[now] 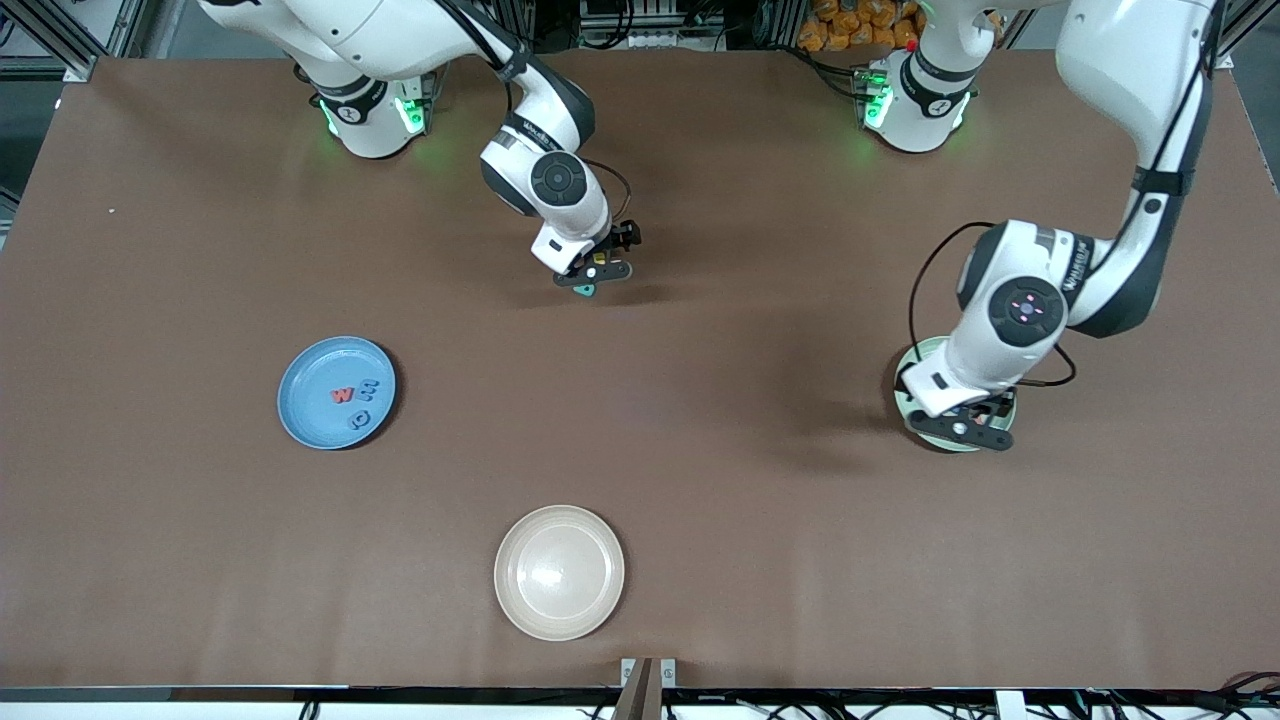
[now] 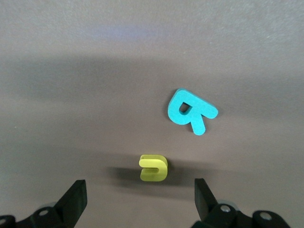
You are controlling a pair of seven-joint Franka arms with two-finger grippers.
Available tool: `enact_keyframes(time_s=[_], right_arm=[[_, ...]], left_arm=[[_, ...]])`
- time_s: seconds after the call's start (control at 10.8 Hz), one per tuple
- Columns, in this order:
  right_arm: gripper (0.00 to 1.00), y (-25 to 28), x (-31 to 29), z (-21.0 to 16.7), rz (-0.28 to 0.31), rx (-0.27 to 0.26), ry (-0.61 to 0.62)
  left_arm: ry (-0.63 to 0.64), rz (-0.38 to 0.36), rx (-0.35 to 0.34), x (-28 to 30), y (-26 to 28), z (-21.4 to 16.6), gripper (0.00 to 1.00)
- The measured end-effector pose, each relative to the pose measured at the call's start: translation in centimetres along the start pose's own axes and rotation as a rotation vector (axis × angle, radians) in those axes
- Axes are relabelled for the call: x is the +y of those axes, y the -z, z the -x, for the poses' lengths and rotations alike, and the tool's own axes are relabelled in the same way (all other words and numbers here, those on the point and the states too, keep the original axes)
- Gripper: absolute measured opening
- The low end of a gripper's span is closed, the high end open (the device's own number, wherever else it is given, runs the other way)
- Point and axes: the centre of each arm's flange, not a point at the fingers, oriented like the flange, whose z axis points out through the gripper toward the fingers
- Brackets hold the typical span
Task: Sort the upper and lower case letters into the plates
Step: 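Drop the yellow H on the green plate while the right gripper reaches yellow u, then grasp and lift the yellow u with the right gripper while the left gripper withdraws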
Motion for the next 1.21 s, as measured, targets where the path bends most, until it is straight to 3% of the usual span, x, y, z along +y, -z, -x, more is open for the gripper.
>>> enact_keyframes(time_s=[0.37,0.74,0.93,1.21], right_arm=[[1.00,-1.2,0.1,-0.1,0.012,0.009,-0.017],[0.99,-1.7,0.1,-0.1,0.018,0.015,-0.008],[0.97,-1.6,0.0,-0.1,0.019,0.025,-0.001],[0.83,-1.6,-0.1,-0.1,0.027,0.036,0.000]], left_arm=[[0.008,0.022,0.127,3.9,9.2,-1.5,1.00],[0.063,0.056,0.048,3.3,18.4,-0.9,1.00],[0.089,0.081,0.046,2.5,21.3,-0.9,1.00],[0.214,0.179,0.076,-2.2,24.5,0.0,1.00]])
